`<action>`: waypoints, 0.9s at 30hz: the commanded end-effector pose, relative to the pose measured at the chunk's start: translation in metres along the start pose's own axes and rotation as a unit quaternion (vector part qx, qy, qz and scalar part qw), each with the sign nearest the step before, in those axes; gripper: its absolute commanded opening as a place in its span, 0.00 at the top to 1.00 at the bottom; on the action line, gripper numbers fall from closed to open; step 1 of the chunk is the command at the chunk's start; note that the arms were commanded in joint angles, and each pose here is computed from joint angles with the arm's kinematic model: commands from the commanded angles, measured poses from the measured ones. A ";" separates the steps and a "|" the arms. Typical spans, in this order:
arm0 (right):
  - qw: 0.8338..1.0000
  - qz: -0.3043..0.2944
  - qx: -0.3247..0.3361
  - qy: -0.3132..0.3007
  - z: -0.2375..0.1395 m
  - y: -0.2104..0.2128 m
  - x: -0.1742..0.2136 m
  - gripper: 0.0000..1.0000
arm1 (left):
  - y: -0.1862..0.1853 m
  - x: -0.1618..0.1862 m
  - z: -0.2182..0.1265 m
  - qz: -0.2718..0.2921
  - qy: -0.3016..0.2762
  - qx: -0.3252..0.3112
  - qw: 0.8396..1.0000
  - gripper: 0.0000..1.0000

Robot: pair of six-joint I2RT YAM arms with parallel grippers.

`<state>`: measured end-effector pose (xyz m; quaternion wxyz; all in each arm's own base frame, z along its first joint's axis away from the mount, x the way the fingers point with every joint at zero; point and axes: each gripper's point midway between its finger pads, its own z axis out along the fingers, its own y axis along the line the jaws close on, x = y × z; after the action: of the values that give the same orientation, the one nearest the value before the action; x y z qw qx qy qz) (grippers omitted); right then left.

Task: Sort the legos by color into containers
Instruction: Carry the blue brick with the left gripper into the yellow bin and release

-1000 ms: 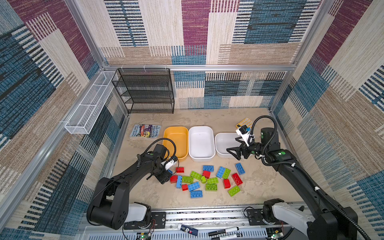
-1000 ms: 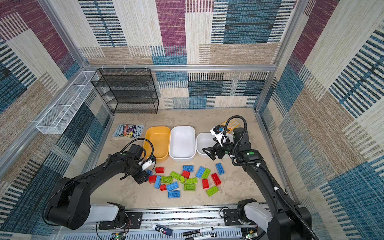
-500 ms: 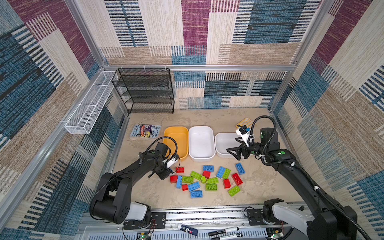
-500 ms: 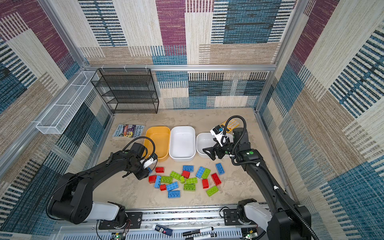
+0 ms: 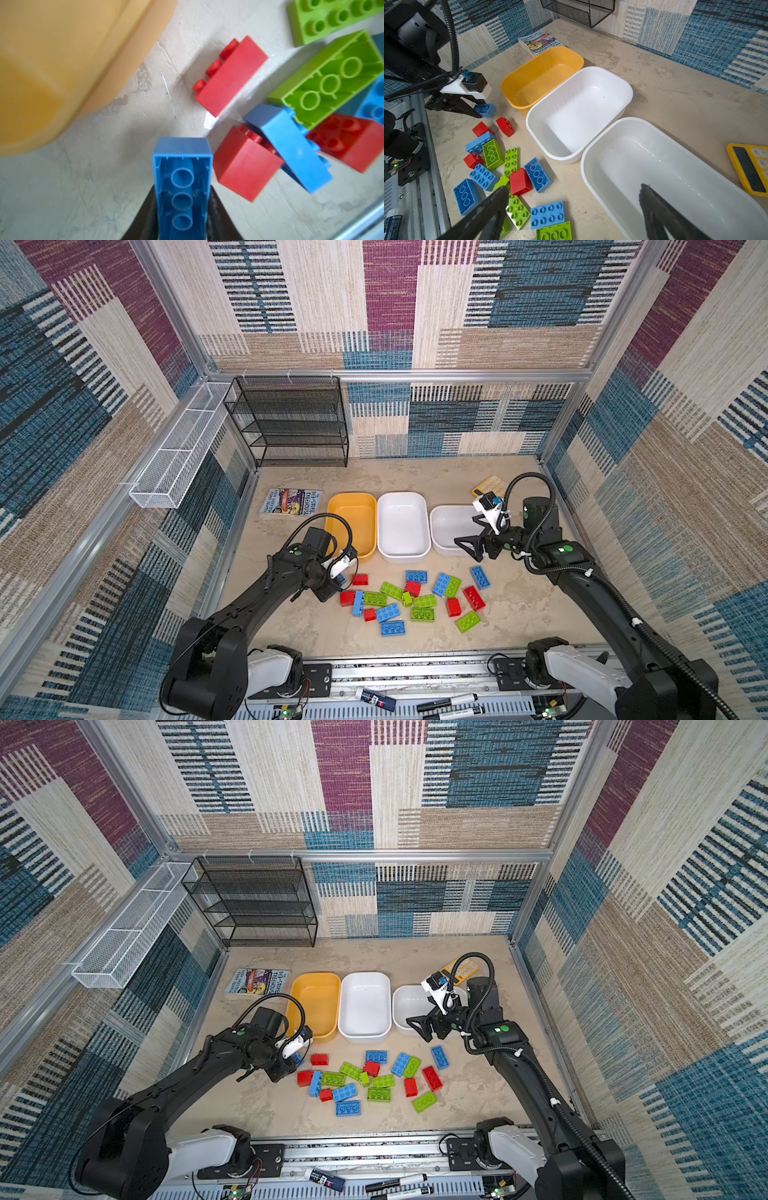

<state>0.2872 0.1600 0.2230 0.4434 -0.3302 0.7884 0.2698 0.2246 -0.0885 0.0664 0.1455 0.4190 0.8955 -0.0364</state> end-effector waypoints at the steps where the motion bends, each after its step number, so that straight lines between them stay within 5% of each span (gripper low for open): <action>1: 1.000 -0.001 -0.020 -0.009 -0.002 0.008 -0.006 0.01 | -0.013 0.008 -0.027 0.007 0.012 0.020 1.000 0.72; 6: 1.000 -0.003 -0.026 -0.017 -0.002 0.007 -0.017 0.01 | 0.007 -0.023 -0.065 0.000 -0.032 -0.023 0.999 0.70; 10: 0.999 -0.001 -0.028 -0.028 -0.001 0.005 -0.029 0.01 | 0.048 -0.068 -0.067 -0.065 -0.035 -0.054 0.996 0.70; 19: 0.999 0.000 -0.018 -0.034 -0.003 0.002 -0.037 0.01 | 0.131 -0.132 -0.019 -0.263 -0.039 -0.133 0.955 0.70; 27: 0.999 0.003 -0.005 -0.032 -0.005 -0.002 -0.038 0.01 | 0.166 -0.149 0.032 -0.338 -0.006 -0.163 0.927 0.70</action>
<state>0.2976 0.1679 0.2537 0.4583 -0.3277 0.7728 0.2923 0.4349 -0.1029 0.0917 0.1862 0.1253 0.9733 0.0475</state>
